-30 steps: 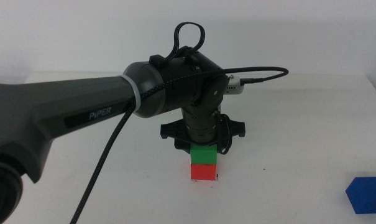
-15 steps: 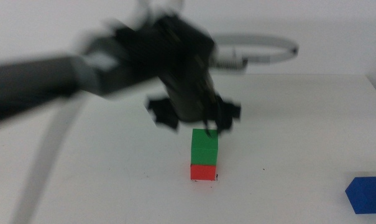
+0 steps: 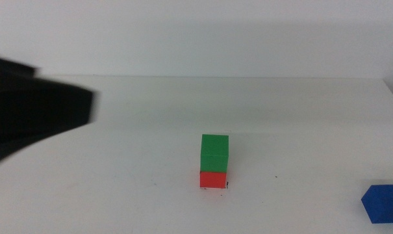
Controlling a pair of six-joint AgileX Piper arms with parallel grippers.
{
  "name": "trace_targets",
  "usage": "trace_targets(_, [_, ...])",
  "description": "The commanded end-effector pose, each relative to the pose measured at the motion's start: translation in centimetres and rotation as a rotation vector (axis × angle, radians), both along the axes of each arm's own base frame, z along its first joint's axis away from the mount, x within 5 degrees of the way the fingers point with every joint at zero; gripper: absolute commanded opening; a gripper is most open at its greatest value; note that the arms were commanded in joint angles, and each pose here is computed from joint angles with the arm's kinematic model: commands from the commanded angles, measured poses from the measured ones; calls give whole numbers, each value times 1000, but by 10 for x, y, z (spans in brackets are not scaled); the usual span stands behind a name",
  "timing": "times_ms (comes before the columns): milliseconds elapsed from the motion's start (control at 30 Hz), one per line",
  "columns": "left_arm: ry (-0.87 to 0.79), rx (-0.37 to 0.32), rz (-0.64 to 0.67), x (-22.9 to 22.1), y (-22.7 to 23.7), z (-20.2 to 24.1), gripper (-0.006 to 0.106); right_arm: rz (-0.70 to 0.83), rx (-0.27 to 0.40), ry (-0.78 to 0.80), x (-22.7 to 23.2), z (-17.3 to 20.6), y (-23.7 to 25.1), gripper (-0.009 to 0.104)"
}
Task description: Stack red cubes first, then green, then blue cubes in a specific spot.
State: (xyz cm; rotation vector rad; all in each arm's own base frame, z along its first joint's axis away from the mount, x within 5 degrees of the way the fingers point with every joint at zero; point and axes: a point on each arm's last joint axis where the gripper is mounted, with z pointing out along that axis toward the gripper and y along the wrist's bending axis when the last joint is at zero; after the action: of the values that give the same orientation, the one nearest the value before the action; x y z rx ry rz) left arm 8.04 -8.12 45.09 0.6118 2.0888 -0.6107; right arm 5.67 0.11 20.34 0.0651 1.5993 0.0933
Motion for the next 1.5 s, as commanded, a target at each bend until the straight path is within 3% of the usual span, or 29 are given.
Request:
trace_targets(0, [-31,-35,-12,-14,12,1,94,-9,-14,-9,0,0,-1,92])
trace_targets(700, [-31,-3,-26,-29,25,0,94,-9,-13,-34,0,2,-1,92])
trace_targets(800, [-32,-2,-25,-28,26,0,94,-10,49,26,-2,3,0,92])
trace_targets(867, [-34,-4,-24,-28,26,0,94,-13,96,49,-5,23,-1,92])
trace_targets(1000, [-43,-13,-24,-28,25,1,94,-27,136,281,6,70,0,92])
trace_targets(1100, [-56,-25,-23,-27,25,2,94,-35,116,511,25,104,1,92])
trace_targets(1167, [-57,-27,-23,-27,25,2,94,-47,85,598,37,123,-1,92])
trace_targets(1200, [-58,-28,-23,-27,25,3,94,-56,100,636,45,129,-1,92])
trace_targets(1467, [-74,-44,-21,-26,24,4,94,-69,86,884,91,126,0,92])
